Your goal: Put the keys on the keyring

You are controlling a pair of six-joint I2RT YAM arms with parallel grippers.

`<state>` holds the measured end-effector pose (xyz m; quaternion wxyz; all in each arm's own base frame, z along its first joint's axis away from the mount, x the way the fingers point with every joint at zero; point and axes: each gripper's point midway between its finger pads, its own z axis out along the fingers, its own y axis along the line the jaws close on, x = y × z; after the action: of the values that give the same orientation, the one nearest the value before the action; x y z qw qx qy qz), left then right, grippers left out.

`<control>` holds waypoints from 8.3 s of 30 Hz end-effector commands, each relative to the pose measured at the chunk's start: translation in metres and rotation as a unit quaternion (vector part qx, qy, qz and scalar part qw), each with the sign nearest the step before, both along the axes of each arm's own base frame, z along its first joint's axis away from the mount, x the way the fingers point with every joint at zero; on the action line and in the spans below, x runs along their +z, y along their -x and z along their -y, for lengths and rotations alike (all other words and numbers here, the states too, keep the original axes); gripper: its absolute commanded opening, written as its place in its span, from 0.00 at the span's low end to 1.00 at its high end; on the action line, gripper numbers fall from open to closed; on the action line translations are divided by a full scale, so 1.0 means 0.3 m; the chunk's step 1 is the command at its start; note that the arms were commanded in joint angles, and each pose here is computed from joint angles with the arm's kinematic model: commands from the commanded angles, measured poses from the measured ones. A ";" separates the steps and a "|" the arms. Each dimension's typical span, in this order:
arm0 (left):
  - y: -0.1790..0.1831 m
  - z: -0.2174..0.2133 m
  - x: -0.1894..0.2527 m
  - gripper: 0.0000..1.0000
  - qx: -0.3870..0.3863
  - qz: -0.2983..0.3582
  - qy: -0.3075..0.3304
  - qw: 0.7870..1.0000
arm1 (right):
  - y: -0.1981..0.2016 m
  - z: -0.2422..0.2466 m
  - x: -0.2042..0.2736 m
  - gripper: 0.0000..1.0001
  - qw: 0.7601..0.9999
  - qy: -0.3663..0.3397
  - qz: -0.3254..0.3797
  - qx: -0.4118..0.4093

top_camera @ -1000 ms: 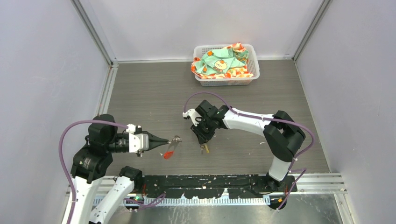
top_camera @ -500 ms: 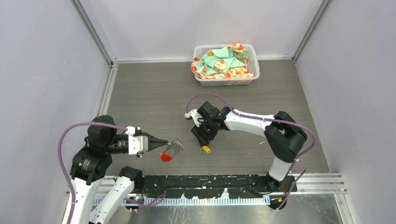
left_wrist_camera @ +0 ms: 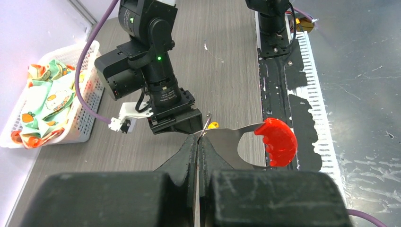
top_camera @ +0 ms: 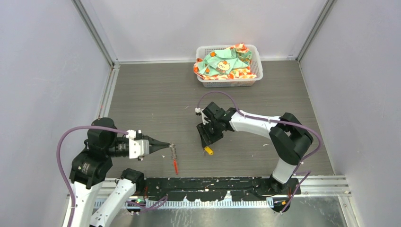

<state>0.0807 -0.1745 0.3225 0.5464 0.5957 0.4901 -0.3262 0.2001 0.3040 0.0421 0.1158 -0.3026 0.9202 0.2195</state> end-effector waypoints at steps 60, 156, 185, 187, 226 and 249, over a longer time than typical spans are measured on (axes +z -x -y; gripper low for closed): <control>0.017 -0.011 0.047 0.00 -0.001 0.054 0.005 0.999 | -0.039 -0.006 -0.020 0.03 0.979 0.043 0.039 -0.195; 0.030 -0.018 0.026 0.00 0.005 0.036 0.002 0.999 | 0.038 -0.079 0.274 0.01 0.974 -0.081 0.168 -0.125; 0.042 -0.021 0.038 0.00 0.007 0.037 0.006 0.999 | 0.099 -0.266 -0.006 0.27 0.997 -0.034 0.065 0.019; 0.043 -0.021 0.035 0.00 0.006 0.038 0.006 0.999 | 0.095 -0.260 0.019 0.34 0.996 -0.036 0.074 0.024; 0.011 -0.023 0.101 0.00 0.030 0.039 0.015 0.999 | 0.119 -0.143 0.201 0.64 0.975 -0.134 0.082 -0.158; 0.020 -0.029 0.103 0.00 0.033 0.044 0.014 0.998 | 0.154 -0.238 0.010 0.41 0.988 -0.058 0.085 -0.116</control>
<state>0.0760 -0.1664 0.3376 0.5654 0.5849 0.4984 -0.2997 0.1420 0.3602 0.0334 0.2075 -0.2081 0.9302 0.2198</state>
